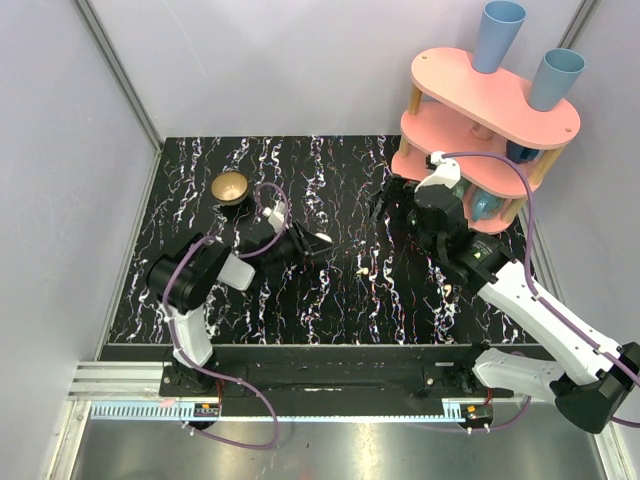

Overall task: Insert the wireless bluetooth earbuds into the charging case
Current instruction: Pick up the charging case from the corner of the board.

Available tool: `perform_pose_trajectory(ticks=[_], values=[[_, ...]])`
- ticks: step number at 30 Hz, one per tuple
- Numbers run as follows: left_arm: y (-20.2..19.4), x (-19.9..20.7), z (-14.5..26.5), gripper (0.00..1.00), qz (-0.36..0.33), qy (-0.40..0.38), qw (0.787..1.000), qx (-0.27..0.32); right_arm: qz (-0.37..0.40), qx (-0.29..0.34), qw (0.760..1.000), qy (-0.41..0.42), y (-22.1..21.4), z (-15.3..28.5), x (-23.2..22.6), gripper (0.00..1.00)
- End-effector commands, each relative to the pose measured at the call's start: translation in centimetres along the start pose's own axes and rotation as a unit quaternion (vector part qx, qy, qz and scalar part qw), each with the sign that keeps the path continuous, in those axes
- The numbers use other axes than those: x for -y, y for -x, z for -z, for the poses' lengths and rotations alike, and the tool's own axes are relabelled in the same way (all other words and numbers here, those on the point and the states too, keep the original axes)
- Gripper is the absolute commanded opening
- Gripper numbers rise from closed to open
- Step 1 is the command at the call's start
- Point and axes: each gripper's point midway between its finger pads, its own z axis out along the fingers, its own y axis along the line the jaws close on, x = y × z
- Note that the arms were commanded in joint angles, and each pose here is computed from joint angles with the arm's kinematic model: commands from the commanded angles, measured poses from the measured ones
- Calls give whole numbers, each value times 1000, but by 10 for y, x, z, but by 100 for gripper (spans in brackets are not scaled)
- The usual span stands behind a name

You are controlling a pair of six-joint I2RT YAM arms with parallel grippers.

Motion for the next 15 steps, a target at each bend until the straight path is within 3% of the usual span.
perform_pose_trajectory(ticks=[1,10,15], values=[[17,45,14,47,-94,-28,995,7,-13,27,999,-42,15,-1,18,100],[45,100,58,49,-199,-12,978,69,-26,-36,992,-116,-15,-37,81,100],[57,127,84,51,-229,-23,967,113,33,-90,985,-140,-40,-58,111,100]])
